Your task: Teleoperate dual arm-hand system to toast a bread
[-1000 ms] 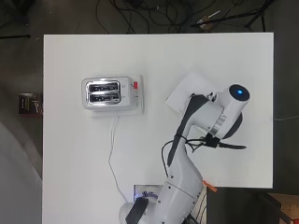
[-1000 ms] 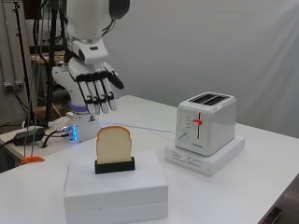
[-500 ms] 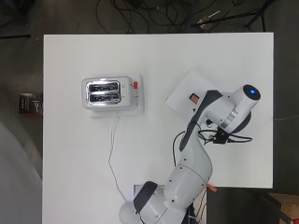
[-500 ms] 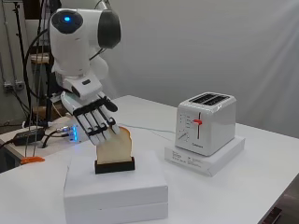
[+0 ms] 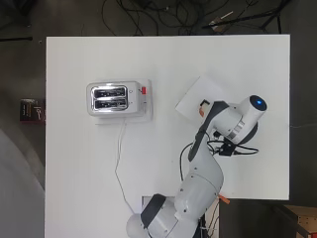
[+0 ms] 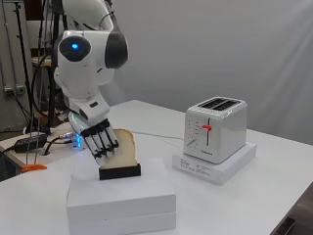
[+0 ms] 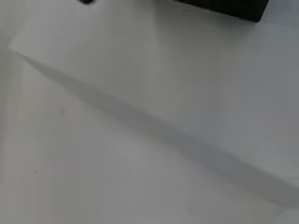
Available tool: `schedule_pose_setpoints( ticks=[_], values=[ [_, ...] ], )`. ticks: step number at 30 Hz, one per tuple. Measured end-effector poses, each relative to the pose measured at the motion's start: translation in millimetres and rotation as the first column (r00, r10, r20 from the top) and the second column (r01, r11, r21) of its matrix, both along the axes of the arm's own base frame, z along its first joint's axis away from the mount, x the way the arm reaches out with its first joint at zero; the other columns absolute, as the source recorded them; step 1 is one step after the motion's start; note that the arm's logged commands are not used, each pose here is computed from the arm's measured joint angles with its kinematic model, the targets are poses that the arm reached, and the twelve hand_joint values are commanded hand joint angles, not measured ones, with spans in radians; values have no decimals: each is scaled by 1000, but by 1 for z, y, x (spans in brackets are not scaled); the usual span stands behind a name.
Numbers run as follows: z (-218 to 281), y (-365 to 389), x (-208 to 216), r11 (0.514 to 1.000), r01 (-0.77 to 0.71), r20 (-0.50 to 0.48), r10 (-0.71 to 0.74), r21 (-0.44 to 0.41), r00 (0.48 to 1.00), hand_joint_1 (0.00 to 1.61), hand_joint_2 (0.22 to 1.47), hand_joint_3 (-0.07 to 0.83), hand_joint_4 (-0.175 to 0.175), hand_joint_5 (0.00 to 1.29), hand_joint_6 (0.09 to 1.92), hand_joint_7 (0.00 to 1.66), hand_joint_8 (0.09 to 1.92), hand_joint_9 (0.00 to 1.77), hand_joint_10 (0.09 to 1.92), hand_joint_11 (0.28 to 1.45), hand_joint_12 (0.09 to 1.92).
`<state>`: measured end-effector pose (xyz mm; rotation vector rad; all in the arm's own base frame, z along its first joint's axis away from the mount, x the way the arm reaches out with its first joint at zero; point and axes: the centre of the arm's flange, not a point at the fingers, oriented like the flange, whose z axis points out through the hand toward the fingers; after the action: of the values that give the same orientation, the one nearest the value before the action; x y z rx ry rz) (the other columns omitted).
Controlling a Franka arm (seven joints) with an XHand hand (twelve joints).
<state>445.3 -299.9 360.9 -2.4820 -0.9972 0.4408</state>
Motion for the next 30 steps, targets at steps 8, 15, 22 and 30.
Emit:
schedule_pose_setpoints(
  ticks=[8, 15, 22, 30],
  values=[
    [15, 5, 12, 999, 7, 27, -6, -41, 1000, 1186, 1267, 1, -175, 535, 1440, 884, 1311, 1198, 302, 803, 87],
    [99, 55, 56, 989, -90, 155, 108, -120, 982, 1177, 1283, 2, -175, 518, 1451, 850, 1382, 1224, 343, 840, 93],
    [156, 157, 102, 948, -275, 257, 308, -158, 916, 1167, 1300, -1, -175, 493, 1502, 824, 1413, 1166, 414, 846, 110],
    [154, 316, 142, 807, -569, 267, 591, -162, 762, 957, 1278, 2, 52, 618, 1460, 1039, 625, 1291, 136, 808, 87]
  ],
)
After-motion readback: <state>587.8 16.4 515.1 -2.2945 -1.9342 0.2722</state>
